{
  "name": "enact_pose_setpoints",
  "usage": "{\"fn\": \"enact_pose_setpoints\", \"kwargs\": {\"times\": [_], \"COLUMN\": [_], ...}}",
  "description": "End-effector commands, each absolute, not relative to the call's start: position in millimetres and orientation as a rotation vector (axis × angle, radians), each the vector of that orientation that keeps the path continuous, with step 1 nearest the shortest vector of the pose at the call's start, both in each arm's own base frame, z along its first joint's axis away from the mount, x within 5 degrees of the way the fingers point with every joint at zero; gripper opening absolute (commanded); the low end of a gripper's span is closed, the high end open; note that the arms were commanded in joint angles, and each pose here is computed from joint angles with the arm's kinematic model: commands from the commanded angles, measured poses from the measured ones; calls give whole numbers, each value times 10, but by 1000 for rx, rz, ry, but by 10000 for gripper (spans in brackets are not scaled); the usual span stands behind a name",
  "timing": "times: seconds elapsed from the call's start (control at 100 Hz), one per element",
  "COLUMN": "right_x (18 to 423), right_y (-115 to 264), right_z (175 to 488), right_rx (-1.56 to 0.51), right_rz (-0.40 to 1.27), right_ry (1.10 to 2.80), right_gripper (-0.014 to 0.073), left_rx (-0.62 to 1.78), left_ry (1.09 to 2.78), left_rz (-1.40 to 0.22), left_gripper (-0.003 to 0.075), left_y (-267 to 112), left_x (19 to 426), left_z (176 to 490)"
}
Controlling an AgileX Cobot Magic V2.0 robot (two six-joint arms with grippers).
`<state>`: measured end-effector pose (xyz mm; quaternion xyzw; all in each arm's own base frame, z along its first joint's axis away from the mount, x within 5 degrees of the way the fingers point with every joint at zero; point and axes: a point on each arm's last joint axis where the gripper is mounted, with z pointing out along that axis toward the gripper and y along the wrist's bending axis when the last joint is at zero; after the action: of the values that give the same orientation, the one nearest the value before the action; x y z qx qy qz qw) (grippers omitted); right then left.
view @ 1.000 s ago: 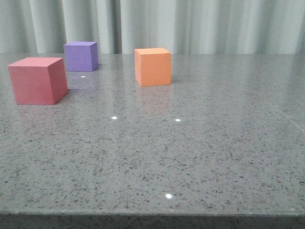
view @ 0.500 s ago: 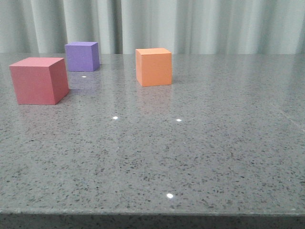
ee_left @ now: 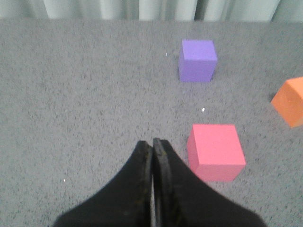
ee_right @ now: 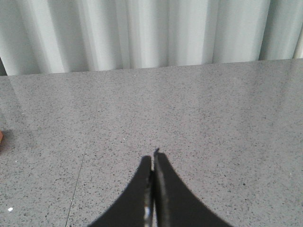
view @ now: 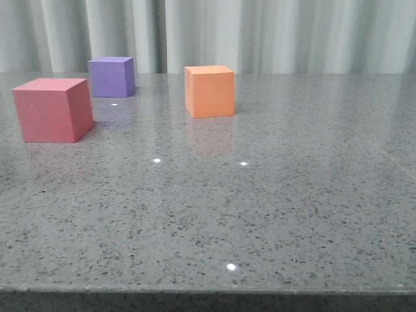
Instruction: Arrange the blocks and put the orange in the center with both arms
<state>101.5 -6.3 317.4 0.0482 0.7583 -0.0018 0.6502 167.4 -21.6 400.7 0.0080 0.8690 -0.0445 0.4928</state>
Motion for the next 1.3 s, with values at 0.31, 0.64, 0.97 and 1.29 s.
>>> {"fn": "enact_pose_setpoints", "kwargs": {"times": [0.31, 0.64, 0.97, 1.29], "right_x": [1020, 1020, 1020, 1020], "right_y": [-64, -64, -64, -64], "right_z": [3336, 3336, 3336, 3336], "right_rx": [86, 86, 86, 86], "right_rz": [-20, -20, -20, -20], "right_ry": [1615, 1615, 1615, 1615], "right_gripper": [-69, -69, -69, -69], "left_rx": [24, 25, 16, 207], "left_ry": [2162, 2141, 2134, 2201], "left_rz": [-82, -86, -263, -400], "left_gripper": [715, 559, 552, 552], "left_y": [-225, -228, -419, -1378], "left_x": [1828, 1838, 2037, 2678], "left_z": [3984, 4000, 4158, 4171]}}
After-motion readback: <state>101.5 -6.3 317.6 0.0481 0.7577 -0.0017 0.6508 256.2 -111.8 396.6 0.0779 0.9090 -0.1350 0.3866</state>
